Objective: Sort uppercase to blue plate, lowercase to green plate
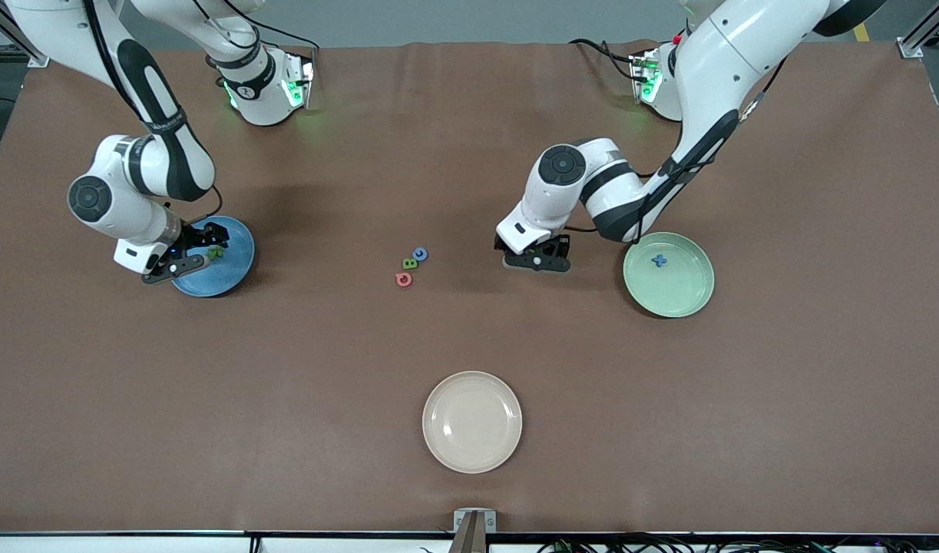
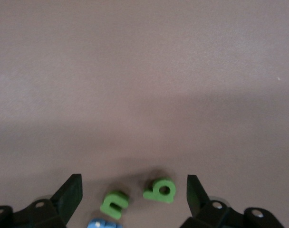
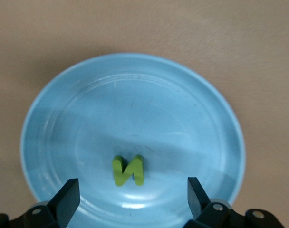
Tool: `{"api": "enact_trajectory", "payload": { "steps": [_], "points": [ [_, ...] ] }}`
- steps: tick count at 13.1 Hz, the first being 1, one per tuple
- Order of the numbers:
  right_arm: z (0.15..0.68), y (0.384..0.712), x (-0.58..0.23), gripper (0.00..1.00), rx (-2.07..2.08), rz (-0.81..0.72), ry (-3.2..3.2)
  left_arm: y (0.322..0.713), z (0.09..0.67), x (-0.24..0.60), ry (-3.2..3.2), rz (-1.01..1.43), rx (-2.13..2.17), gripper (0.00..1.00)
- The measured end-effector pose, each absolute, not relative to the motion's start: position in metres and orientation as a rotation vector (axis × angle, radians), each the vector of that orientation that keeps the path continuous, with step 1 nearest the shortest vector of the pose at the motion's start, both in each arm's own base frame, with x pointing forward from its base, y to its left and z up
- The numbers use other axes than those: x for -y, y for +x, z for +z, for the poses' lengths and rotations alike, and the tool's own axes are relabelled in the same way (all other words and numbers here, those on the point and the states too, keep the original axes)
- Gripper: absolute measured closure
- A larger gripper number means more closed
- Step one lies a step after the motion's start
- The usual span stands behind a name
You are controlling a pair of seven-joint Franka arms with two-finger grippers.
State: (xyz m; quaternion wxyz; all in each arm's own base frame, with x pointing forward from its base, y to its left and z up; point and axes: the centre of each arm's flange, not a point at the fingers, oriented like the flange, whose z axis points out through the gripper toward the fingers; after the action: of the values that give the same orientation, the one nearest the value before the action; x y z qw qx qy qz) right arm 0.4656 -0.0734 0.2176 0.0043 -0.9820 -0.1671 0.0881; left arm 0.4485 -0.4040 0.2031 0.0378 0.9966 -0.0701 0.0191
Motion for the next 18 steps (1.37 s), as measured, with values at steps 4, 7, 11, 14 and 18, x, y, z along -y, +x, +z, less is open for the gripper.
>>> {"api": "enact_trajectory", "payload": {
  "steps": [4, 7, 11, 14, 18],
  "points": [
    [0.285, 0.488, 0.089, 0.0, 0.298, 0.315, -3.079, 0.436, 0.188, 0.418, 3.051, 0.027, 0.276, 0.09],
    [0.341, 0.507, 0.086, 0.0, 0.107, 0.375, -3.081, 0.423, 0.187, 0.431, 3.048, 0.023, 0.318, 0.11],
    [0.406, 0.538, 0.086, 0.0, 0.026, 0.353, -3.093, 0.416, 0.175, 0.433, 3.054, -0.013, 0.333, 0.16],
    [0.424, 0.558, 0.091, 0.0, -0.056, 0.41, -3.059, 0.417, 0.174, 0.432, 3.056, -0.013, 0.329, 0.19],
    [0.407, 0.564, 0.059, 0.0, -0.402, 0.464, -3.055, 0.417, 0.174, 0.433, 3.056, -0.013, 0.331, 0.28]
  ]
}}
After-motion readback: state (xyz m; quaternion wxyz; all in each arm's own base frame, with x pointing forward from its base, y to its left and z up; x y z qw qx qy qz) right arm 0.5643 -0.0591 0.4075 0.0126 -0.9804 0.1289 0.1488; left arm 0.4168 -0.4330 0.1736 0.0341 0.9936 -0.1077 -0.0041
